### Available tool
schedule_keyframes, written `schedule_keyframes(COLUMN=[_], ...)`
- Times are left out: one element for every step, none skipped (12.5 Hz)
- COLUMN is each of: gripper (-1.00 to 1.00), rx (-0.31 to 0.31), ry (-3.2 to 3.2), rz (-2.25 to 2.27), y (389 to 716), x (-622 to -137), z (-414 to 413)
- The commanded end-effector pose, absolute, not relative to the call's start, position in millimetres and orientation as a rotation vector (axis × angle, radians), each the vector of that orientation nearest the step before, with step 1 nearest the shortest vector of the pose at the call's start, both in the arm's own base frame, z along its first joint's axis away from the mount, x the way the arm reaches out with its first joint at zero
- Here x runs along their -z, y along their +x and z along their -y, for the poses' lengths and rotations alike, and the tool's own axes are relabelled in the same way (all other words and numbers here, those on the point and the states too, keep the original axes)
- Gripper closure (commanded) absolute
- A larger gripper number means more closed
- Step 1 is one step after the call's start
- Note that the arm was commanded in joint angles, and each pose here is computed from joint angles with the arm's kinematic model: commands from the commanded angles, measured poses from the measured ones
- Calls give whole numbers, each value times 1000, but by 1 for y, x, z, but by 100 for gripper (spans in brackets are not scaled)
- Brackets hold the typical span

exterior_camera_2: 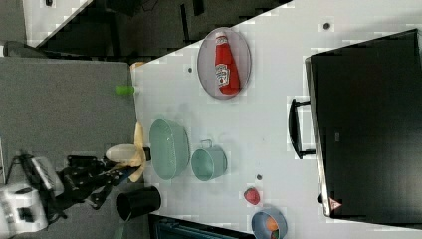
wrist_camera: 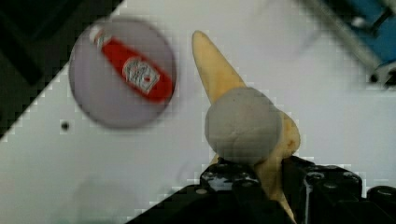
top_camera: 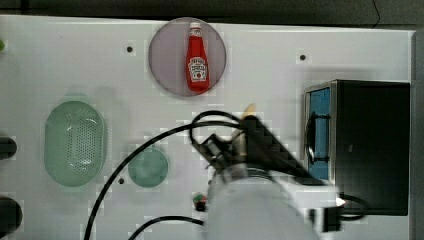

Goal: Pick banana from table and place on oven.

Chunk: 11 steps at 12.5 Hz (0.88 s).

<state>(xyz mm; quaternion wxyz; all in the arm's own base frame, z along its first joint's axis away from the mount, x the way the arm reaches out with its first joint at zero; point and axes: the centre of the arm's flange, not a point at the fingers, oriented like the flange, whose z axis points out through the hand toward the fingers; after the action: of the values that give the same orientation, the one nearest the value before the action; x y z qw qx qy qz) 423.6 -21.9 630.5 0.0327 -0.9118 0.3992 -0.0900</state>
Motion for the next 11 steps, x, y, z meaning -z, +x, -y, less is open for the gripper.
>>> schedule_keyframes(gripper=[50, 50, 50, 50, 50, 50, 50, 50, 50, 50, 50], rx=[47, 28, 7, -13, -24, -18, 10, 54, 100, 144, 173], ry=[-2824, -2824, -2825, -2821, -2820, -2828, -2852, -2891, -2937, -2987, -3041], rz=[-1295, -1273, -1248, -1237, -1234, -1208, -1151, -1079, -1007, -944, -876], y=[437, 436, 434, 433, 432, 431, 432, 433, 434, 436, 438], x=[-583, -578, -570, -560, -549, -536, -523, -511, -501, -491, -483], z=[55, 80, 109, 140, 174, 205, 235, 262, 288, 311, 331])
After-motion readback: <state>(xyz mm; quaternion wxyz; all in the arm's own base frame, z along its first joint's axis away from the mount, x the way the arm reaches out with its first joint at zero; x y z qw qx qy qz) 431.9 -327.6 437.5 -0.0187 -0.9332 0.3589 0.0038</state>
